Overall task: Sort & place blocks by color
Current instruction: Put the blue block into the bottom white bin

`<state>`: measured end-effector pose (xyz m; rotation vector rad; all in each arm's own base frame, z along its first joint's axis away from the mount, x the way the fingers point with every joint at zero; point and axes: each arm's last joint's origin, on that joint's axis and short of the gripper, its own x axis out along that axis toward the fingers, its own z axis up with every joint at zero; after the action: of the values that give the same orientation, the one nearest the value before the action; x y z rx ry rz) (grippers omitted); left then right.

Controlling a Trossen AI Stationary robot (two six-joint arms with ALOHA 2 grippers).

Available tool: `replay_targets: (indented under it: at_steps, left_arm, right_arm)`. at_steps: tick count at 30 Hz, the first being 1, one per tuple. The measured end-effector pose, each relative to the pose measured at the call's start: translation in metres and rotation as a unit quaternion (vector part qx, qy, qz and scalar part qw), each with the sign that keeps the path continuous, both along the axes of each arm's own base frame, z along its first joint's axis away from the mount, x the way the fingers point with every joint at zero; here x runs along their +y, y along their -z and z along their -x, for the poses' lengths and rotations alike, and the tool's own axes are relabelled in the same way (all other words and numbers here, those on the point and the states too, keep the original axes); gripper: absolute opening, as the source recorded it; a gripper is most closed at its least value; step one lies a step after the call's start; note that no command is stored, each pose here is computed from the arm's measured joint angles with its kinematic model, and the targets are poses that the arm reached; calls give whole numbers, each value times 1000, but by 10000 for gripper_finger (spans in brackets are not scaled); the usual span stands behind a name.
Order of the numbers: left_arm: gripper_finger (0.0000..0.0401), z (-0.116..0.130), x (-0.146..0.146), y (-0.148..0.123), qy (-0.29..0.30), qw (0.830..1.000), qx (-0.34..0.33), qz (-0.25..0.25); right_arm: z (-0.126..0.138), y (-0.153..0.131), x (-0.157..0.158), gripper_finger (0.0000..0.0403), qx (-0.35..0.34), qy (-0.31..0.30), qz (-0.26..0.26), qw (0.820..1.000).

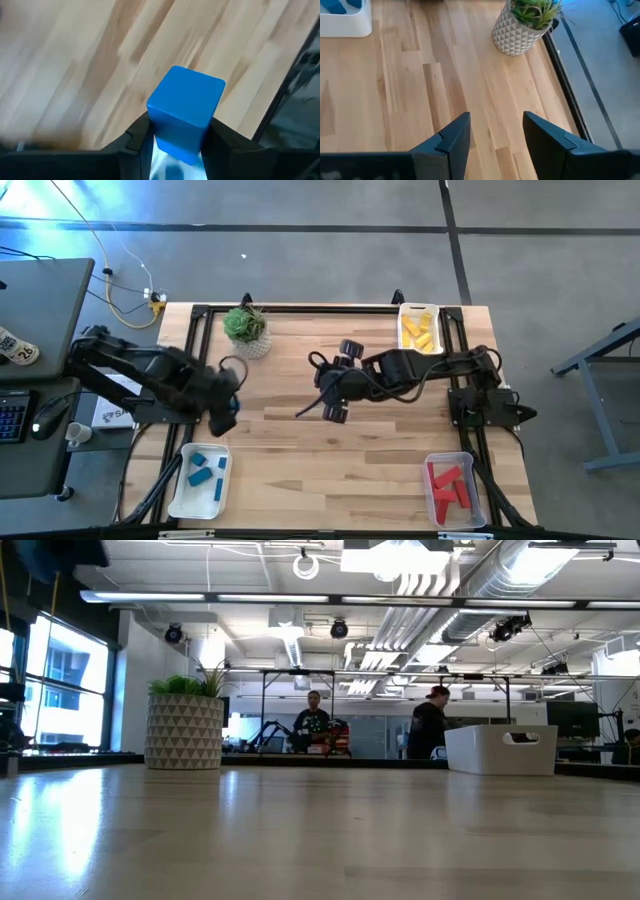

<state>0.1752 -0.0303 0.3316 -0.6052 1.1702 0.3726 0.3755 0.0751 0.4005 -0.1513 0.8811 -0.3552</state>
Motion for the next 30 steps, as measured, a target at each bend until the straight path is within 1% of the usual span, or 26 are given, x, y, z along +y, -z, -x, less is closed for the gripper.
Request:
replay_targets:
  at_steps: [2,7,10,16,22,30]
  left_arm:
    - [102,11,-9,0,-4,1000,29,6]
    - [103,29,-33,3,6,997,76,10]
    - [102,34,-48,4,21,996,81,15]
    - [105,44,-71,6,34,995,96,20]
    - [109,50,-89,11,40,993,113,18]
    - [127,45,-112,24,51,986,156,26]
  right_arm:
    - [-1,0,-4,167,1,2,-5,1000]
    - [-2,0,-11,167,2,10,-5,1000]
    - [-3,0,-14,167,3,11,-3,1000]
    - [-3,1,-18,167,11,8,-2,1000]
    - [-3,1,-22,167,18,-2,3,1000]
    - [-4,1,-28,167,23,-5,1,1000]
